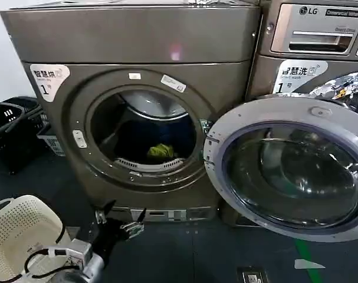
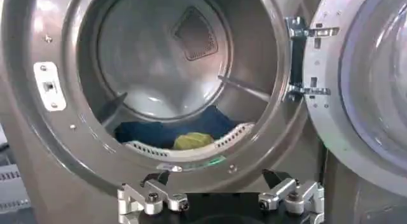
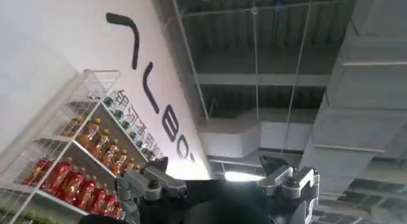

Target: Grasp the clothes from the dryer.

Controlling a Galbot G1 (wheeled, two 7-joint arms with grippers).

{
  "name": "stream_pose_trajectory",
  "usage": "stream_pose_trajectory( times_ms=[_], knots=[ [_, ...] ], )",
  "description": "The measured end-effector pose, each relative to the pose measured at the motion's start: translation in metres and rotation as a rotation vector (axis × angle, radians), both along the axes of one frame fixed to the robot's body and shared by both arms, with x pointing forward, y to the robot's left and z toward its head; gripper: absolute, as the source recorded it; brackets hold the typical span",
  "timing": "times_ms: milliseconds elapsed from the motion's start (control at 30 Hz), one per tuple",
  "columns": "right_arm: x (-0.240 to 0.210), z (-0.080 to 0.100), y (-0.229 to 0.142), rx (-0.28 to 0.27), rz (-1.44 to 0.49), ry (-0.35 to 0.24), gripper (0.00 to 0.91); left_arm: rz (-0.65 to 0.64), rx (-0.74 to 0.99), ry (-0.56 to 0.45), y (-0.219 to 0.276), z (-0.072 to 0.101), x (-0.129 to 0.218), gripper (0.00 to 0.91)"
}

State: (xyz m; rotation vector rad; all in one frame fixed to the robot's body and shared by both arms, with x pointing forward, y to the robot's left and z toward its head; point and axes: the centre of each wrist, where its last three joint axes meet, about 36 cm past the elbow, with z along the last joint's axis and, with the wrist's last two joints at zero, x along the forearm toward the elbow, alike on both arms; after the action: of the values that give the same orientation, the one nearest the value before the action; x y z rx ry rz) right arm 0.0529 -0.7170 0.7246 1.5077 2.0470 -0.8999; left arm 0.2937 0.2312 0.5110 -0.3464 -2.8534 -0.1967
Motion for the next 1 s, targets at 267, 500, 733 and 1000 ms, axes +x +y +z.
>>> stream_pose_trajectory(
  times_ms=[267, 500, 733, 1000],
  knots=[
    [0.0016, 0.001, 0.0011, -0.004, 0.006, 0.005, 0.907, -0.013, 0.003, 0.004, 0.0014, -0.0019, 0.003, 0.907],
    [0.0021, 0.0018, 0.0017, -0.006, 0.007, 0.006, 0.907, -0.023, 0.001, 0.008, 0.0007, -0.0031, 0.0035, 0.907],
    [0.0018, 0.0022, 0.0019, -0.007, 0.007, 0.005, 0.907, -0.026, -0.004, 0.008, -0.0003, -0.0036, 0.0043, 0.907],
    [0.0023, 0.0028, 0.0026, -0.009, 0.008, 0.004, 0.907, -0.031, -0.008, 0.013, -0.0006, -0.0055, 0.0059, 0.907]
  ],
)
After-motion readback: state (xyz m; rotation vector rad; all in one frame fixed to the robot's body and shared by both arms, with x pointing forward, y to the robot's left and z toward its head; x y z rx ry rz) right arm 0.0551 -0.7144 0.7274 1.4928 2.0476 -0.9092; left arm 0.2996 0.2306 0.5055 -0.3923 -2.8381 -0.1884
